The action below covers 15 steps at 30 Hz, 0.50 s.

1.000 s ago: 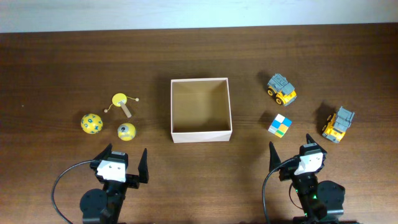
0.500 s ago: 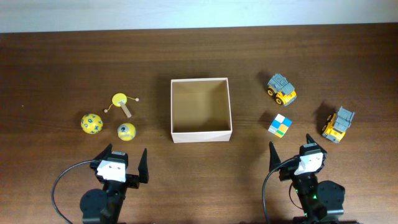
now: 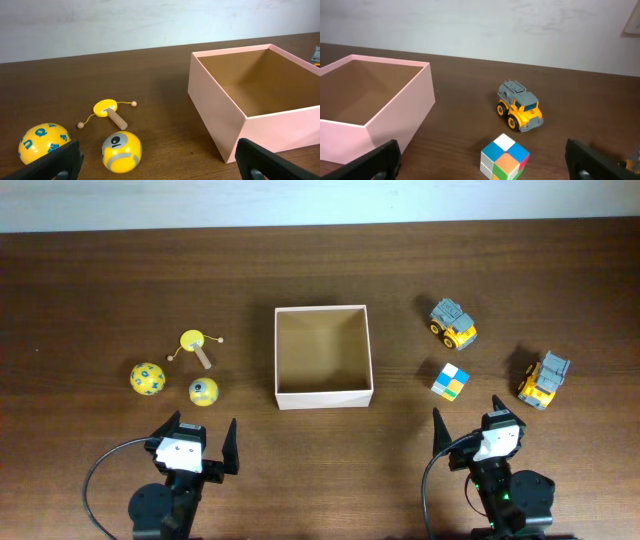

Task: Pack container

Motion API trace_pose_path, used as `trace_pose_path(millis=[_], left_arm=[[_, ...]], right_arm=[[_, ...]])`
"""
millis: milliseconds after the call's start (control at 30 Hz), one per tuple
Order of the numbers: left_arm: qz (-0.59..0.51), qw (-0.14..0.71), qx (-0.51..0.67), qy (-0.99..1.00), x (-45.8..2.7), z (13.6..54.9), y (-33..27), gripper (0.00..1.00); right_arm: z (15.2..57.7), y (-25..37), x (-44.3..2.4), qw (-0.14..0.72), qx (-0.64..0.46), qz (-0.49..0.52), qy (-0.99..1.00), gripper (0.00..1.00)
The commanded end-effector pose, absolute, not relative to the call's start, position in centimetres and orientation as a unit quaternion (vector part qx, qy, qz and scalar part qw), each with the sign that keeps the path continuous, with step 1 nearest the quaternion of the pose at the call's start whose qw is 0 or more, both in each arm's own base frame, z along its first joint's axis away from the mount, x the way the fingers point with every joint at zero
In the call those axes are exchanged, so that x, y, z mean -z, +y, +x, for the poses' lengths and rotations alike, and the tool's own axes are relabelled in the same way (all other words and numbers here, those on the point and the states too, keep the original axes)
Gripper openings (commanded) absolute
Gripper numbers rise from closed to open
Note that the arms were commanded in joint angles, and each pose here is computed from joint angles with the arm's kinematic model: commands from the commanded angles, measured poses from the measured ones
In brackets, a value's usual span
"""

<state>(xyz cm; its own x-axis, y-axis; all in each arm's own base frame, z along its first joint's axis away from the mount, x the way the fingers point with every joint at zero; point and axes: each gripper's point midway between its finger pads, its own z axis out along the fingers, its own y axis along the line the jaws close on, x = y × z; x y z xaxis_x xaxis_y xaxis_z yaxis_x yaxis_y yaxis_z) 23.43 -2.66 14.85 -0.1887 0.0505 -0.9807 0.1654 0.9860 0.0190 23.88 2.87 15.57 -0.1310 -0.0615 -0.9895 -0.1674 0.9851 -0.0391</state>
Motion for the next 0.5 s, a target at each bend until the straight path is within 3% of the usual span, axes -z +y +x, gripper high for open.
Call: trace_pose_path(millis=[0,467], left_arm=[[0.077,0.635,0.042,0.767,-14.79,23.42,-2.70,0.99],[0.077,0.635,0.042,0.767,-14.79,23.42,-2.70,0.99]], right_arm=[[23.85,3.00,-15.39,0.656,-0.043,-0.080,0.750,0.99],[23.87,2.86,-15.41,0.656,-0.039,-0.078,0.750,0.99]])
